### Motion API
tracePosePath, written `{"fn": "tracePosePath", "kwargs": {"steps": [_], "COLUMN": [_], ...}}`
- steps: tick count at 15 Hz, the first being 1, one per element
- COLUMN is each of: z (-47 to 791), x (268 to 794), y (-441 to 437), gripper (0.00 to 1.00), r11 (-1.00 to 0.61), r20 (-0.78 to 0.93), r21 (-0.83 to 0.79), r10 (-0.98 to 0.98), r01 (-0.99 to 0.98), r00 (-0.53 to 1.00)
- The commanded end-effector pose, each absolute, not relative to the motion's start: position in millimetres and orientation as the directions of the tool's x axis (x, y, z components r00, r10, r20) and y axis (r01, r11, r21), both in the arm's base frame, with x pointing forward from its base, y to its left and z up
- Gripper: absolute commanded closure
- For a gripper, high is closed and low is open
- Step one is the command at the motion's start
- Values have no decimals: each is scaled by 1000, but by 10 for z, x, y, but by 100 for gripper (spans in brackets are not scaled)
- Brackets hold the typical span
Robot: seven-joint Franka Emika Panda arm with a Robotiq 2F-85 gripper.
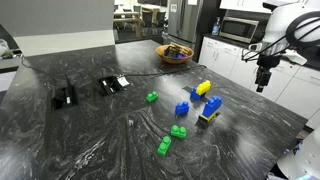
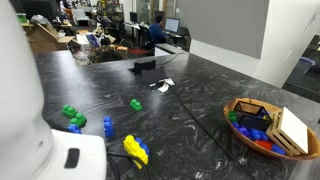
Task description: Move the blue legos from the top of the yellow legos to the table
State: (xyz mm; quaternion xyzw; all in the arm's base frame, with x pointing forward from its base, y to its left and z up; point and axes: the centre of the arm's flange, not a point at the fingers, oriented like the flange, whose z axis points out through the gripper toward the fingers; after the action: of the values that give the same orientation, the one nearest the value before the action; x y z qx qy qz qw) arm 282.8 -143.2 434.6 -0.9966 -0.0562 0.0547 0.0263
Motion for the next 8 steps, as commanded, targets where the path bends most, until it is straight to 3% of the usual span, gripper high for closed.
{"fn": "tracePosePath", "kwargs": {"steps": [1,8], "z": [4346,4427], "x": [2828,3038], "y": [-1432,-1252], "gripper": [0,0], "r11": [-992,-996], "r20": [-106,-102], "r21": [-58,-79], "r10": [115,60], "r01": [109,52], "r00": [988,993]}}
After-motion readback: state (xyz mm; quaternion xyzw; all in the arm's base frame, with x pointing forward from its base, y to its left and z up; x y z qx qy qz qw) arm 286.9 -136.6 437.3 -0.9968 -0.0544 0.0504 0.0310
